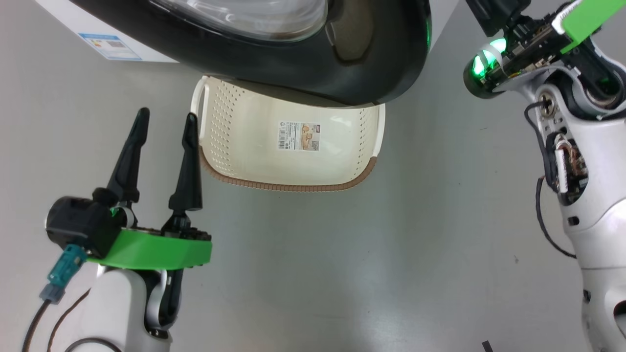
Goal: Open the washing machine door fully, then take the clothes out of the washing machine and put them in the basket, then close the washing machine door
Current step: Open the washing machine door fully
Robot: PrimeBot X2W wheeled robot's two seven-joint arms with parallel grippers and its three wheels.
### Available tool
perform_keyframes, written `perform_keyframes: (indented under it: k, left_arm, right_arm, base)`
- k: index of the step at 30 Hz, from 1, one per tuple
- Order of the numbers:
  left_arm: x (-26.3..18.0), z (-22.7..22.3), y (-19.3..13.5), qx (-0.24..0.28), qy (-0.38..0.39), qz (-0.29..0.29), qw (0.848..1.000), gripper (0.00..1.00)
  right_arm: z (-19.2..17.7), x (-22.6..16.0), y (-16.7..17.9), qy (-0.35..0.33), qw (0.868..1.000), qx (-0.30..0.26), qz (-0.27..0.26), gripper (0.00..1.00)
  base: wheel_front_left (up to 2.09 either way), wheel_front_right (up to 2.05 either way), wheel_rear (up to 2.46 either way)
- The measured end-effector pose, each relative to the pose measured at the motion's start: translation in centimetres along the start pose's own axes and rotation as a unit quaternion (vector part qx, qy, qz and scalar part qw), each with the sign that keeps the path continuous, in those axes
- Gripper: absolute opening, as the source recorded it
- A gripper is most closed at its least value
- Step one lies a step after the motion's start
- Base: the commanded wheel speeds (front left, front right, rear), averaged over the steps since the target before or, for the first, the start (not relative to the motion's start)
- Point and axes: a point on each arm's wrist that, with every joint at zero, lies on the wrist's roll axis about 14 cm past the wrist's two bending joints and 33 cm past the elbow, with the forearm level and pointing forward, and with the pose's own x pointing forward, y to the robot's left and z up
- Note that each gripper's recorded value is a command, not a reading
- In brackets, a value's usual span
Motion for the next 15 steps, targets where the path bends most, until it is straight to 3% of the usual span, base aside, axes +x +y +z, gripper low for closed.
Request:
perform_keyframes:
  k: [5, 15]
  left_arm:
    - [-0.1, -0.3, 0.2, 0.001, 0.004, 0.002, 1.000, 1.00]
    - [0.0, 0.2, 0.0, 0.005, -0.003, 0.004, 1.000, 1.00]
  right_arm:
    - [-1.7, 1.0, 0.2, 0.072, 0.997, 0.006, -0.004, 0.00]
    - [-3.6, 1.4, 0.6, 0.140, 0.990, -0.006, -0.007, 0.00]
  base:
    - [0.00, 0.00, 0.00]
    - [0.00, 0.00, 0.00]
